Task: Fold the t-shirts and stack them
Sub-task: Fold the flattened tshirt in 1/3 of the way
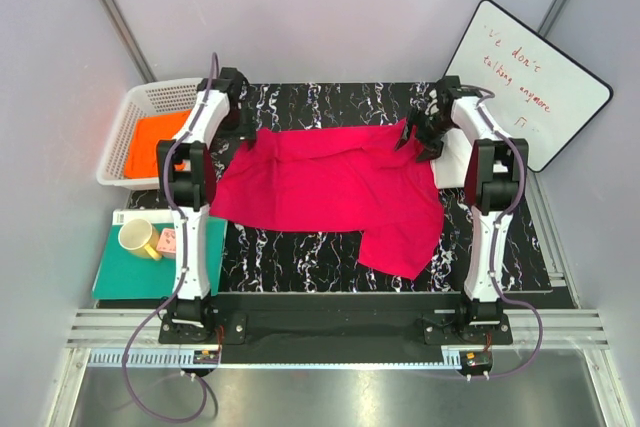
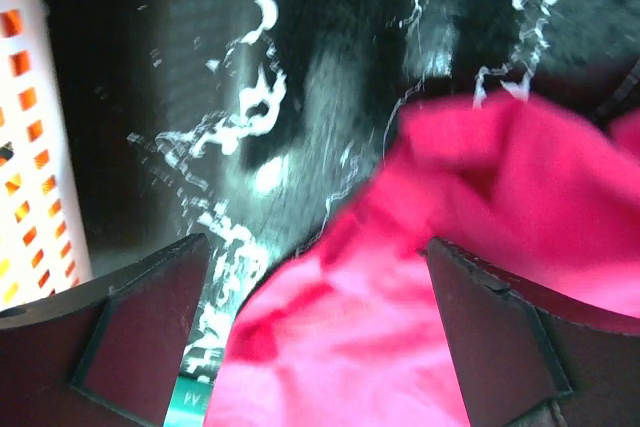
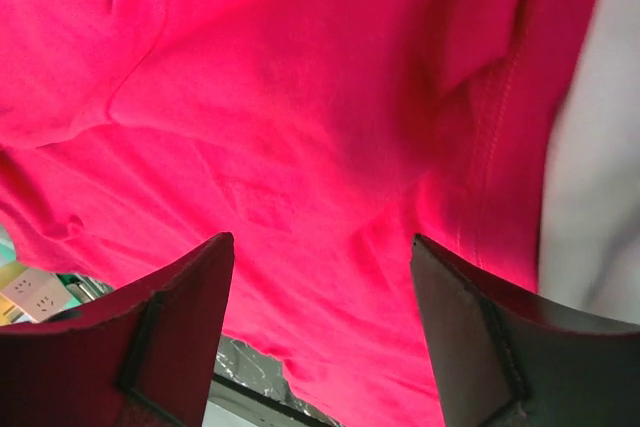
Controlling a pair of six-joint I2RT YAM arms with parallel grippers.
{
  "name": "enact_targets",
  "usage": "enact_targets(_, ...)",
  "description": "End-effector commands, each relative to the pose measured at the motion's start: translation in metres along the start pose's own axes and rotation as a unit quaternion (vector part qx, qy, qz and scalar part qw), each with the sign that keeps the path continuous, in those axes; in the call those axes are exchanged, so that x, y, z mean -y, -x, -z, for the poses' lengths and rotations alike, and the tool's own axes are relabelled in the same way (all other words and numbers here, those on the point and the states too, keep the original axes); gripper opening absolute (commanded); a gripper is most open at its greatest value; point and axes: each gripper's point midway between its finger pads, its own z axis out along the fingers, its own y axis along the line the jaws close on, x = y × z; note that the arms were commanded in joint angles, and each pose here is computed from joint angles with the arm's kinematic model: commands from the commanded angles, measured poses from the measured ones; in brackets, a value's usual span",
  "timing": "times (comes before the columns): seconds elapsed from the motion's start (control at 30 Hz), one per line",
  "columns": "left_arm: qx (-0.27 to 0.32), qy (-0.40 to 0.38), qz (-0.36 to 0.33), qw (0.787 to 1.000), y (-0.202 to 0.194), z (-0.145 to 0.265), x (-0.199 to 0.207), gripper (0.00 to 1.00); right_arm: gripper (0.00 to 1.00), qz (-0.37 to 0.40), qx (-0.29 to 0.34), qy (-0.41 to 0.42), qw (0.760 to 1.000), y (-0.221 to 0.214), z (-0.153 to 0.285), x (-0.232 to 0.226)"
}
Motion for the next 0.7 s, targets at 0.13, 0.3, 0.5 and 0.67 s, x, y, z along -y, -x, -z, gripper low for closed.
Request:
enact_targets(0.13,0.073,0.048,0.047,0.995,0.029,0.051,-0.057,0.99,0.65,0.005,0.013,0.010,1.000,0.015,-0.021,-0.014)
enact_targets(0.3,0.047,0.073,0.047,0.995,0.020,0.045,-0.064,0.99,0.45,0.008,0.015,0.019,1.000,0.015,-0.023,-0.025)
enact_targets(0.5,0.052,0.066,0.023,0.996,0.025,0.045,-0.063,0.99,0.19,0.011,0.026,0.019,0.999,0.015,-0.011,-0.029)
enact_targets(0.67,0.004,-0.070,-0.013,0.997,0.008,0.030,-0.014,0.99,0.19,0.011,0.035,0.020,0.999,0.018,-0.003,-0.032)
